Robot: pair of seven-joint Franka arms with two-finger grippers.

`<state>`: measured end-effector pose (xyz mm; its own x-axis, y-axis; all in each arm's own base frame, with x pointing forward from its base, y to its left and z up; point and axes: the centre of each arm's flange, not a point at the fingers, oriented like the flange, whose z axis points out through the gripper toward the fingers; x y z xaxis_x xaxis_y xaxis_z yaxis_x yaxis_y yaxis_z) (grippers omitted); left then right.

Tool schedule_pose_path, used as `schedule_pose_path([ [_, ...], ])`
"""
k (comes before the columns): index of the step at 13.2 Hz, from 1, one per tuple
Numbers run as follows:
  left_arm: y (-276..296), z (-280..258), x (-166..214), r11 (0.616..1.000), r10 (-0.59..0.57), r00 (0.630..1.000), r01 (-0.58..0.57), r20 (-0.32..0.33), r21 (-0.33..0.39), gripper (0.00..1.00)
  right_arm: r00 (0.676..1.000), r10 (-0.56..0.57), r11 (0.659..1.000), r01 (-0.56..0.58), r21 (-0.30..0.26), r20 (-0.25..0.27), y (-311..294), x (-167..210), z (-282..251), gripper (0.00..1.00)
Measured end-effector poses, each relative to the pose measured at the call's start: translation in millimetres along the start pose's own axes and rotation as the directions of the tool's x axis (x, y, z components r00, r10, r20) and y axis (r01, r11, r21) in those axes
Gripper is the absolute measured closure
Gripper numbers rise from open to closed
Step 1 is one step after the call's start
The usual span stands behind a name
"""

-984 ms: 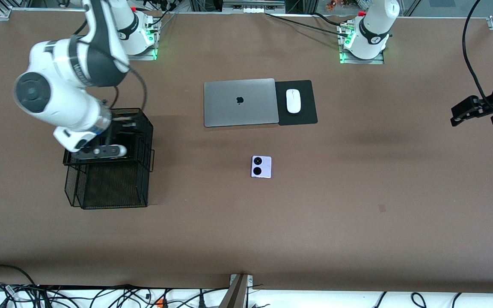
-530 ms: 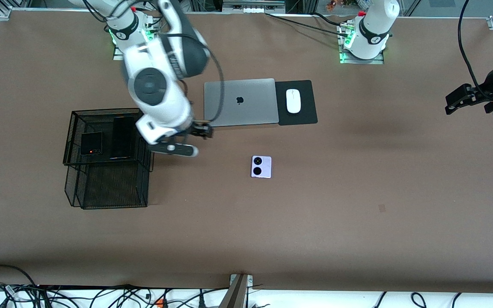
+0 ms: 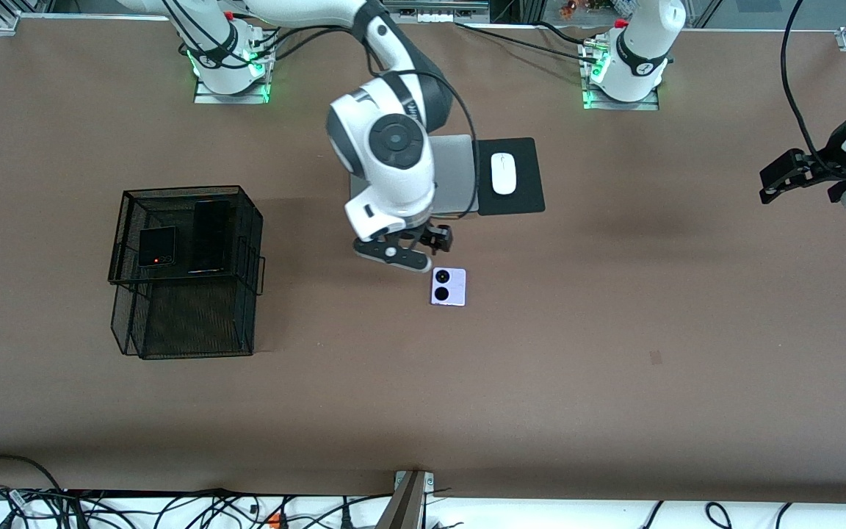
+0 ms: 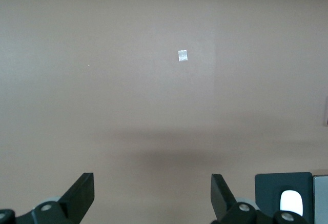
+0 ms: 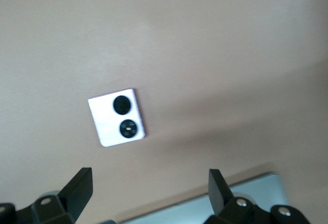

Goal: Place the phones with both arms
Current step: 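Reach the right gripper to the white flip phone and grasp it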

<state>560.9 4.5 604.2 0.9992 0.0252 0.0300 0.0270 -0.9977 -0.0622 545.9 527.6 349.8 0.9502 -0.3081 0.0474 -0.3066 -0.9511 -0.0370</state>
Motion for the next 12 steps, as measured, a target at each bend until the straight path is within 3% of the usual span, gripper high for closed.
schedule_pose_path([
  [4, -5, -12, 6, 1.0, -0.009, 1.0, 0.009, -0.029, -0.001, 0.0, 0.996, 0.073, 0.997, -0.073, 0.009, -0.046, -26, -32, 61, 0.0],
  [12, -2, -8, 13, 1.0, -0.005, 1.0, 0.005, -0.011, 0.0, 0.0, 0.991, 0.037, 0.999, -0.032, 0.039, -0.13, -36, -46, 149, 0.0],
])
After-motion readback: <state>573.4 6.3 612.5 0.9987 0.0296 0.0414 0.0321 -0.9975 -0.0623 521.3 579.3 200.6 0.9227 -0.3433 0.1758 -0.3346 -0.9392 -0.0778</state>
